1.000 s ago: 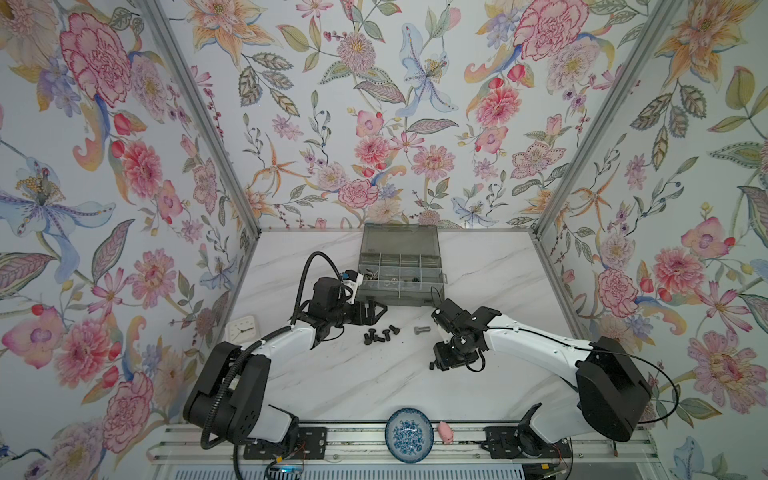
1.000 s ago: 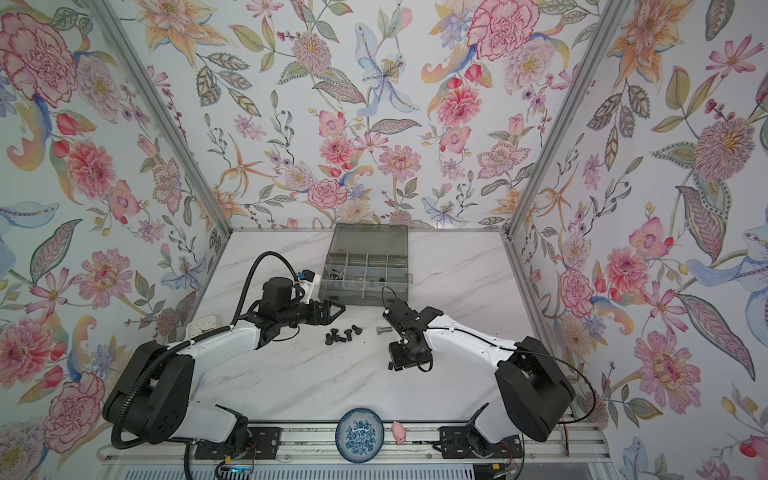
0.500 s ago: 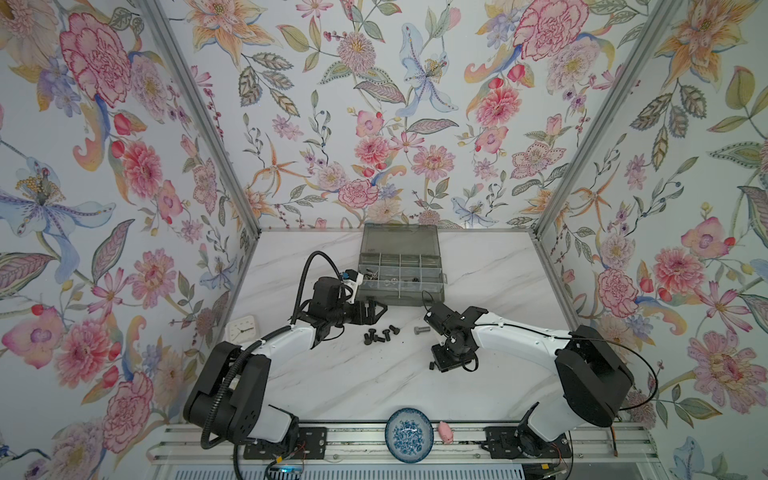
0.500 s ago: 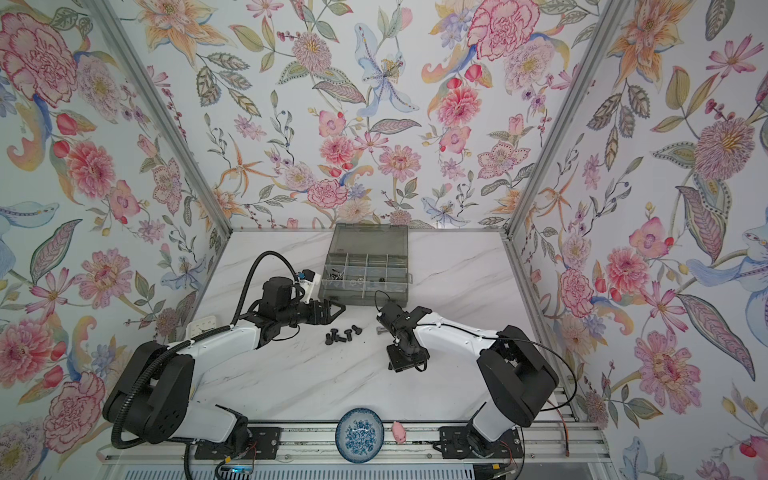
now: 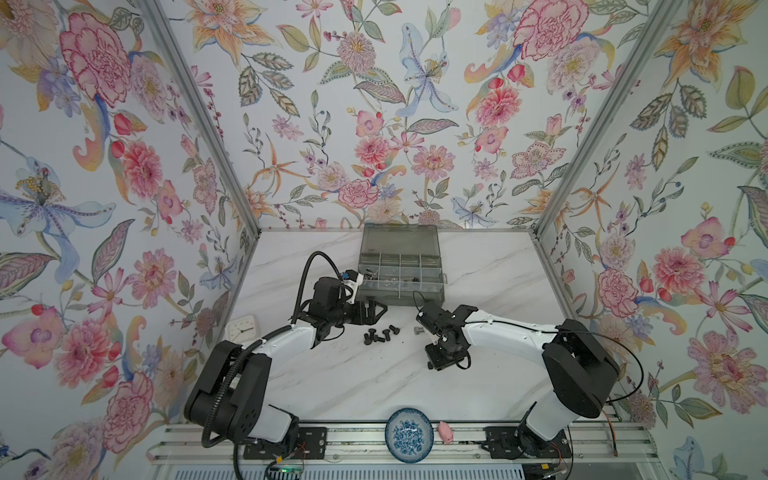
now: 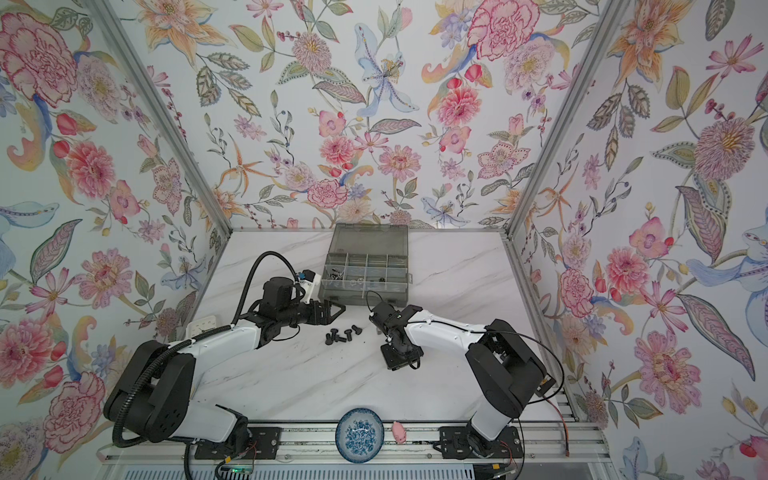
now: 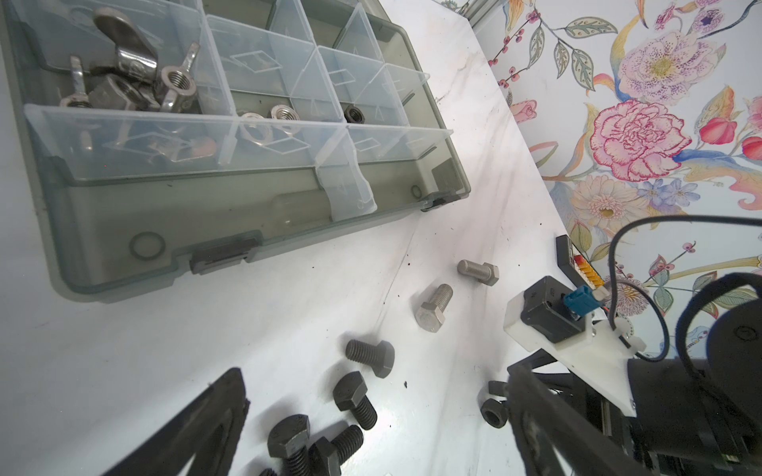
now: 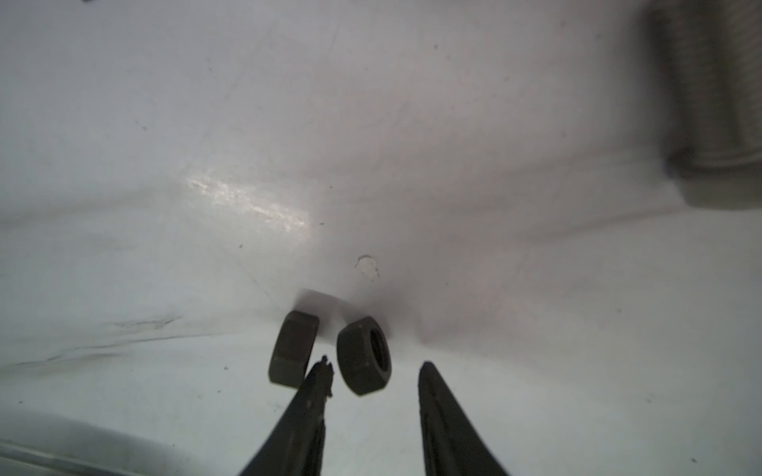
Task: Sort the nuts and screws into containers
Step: 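Lower the right gripper and close it on a black hex nut, then lift the black hex nut with the right gripper and carry it over the box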
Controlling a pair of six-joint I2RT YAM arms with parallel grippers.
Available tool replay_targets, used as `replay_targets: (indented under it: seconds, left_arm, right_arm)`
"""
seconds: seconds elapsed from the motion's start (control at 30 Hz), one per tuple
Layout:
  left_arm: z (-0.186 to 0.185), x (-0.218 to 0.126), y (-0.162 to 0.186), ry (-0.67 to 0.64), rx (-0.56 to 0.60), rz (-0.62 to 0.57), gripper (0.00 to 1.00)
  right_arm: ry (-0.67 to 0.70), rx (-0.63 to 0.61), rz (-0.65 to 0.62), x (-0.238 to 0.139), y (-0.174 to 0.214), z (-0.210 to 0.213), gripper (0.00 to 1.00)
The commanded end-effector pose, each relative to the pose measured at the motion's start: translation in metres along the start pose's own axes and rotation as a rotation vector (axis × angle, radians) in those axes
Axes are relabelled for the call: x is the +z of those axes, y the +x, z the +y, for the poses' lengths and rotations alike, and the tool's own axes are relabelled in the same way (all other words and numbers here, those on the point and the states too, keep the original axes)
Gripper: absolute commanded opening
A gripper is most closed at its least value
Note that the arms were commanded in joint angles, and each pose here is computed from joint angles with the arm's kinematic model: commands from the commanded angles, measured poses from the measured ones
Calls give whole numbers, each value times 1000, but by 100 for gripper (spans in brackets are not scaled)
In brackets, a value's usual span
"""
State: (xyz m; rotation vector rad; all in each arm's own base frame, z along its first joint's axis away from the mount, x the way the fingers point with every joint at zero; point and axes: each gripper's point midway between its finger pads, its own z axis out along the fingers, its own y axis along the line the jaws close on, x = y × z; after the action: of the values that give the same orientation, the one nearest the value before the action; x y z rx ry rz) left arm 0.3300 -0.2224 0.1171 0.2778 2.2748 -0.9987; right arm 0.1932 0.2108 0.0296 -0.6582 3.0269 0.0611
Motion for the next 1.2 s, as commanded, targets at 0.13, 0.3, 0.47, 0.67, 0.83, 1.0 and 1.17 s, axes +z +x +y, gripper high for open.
replay_targets:
  seconds: [0.13, 0.3, 0.47, 0.67, 0.83, 1.0, 1.17]
  left_arm:
    - [-1, -2, -3, 12, 1, -1, 100]
    - [-1, -2, -3, 13, 3, -2, 100]
    - [1, -2, -1, 10, -1, -2, 99]
    - [1, -2, -1, 12, -2, -2, 99]
    - [0, -3, -1, 13, 1, -4, 99]
    - [1, -2, 0, 11, -2, -5, 99]
    - [1, -1, 1, 14, -2, -6, 99]
  right_arm:
    - [19, -28, 2, 3, -5, 1, 34]
    - [15, -31, -5, 5, -8, 3, 33]
    - [13, -33, -3, 7, -8, 4, 30]
    - [15, -33, -6, 8, -8, 4, 26]
    - [12, -34, -7, 8, -9, 4, 9]
    - [-1, -37, -44, -2, -14, 6, 0]
    - [-75, -40, -165, -34, -39, 11, 0]
